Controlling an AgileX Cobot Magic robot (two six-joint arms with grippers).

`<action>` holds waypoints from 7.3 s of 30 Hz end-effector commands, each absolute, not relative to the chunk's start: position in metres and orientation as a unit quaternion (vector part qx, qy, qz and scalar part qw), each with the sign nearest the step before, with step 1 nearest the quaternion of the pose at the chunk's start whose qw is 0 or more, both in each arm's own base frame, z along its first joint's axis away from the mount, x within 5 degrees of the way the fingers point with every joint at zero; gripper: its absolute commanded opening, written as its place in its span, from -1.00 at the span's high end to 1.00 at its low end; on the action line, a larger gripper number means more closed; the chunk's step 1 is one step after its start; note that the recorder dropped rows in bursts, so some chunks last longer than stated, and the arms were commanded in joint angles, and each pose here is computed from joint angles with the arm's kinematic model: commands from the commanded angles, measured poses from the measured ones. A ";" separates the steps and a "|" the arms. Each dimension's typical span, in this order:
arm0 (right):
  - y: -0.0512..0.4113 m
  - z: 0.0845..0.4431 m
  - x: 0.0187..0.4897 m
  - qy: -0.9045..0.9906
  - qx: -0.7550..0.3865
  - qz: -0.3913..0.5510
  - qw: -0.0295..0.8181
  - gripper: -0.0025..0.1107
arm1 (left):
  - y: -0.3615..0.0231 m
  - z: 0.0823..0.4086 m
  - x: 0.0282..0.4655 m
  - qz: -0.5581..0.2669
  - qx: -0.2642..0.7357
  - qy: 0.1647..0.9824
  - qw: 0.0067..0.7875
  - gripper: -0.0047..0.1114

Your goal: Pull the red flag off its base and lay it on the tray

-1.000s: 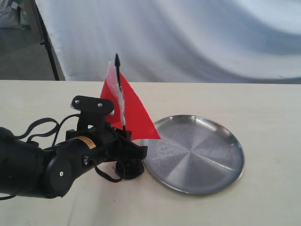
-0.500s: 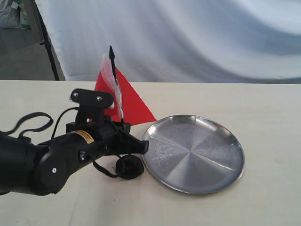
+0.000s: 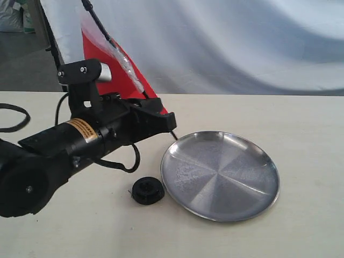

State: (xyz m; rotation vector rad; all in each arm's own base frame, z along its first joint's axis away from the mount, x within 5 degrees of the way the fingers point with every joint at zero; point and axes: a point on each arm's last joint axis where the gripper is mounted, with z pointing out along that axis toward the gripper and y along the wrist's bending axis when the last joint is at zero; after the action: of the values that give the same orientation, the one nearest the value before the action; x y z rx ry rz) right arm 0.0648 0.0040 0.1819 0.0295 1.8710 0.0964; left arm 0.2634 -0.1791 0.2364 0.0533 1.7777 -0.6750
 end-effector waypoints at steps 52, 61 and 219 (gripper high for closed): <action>0.004 0.184 0.065 0.800 0.014 0.041 0.598 0.96 | -0.319 0.094 0.344 -0.612 0.012 0.760 0.216 -0.75; 0.004 0.184 0.065 0.800 0.014 0.041 0.598 0.96 | -0.324 0.114 0.323 -0.714 0.078 0.680 0.149 -0.66; 0.004 0.184 0.065 0.800 0.014 0.041 0.599 0.96 | -0.017 0.204 0.054 -0.229 0.026 0.713 0.662 0.92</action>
State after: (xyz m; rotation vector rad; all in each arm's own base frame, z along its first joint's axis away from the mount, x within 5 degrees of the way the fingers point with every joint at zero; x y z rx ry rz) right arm 0.0648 0.0040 0.1819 0.0295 1.8710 0.0964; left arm 0.0526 -0.0219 0.2053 0.0050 1.6265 -0.6885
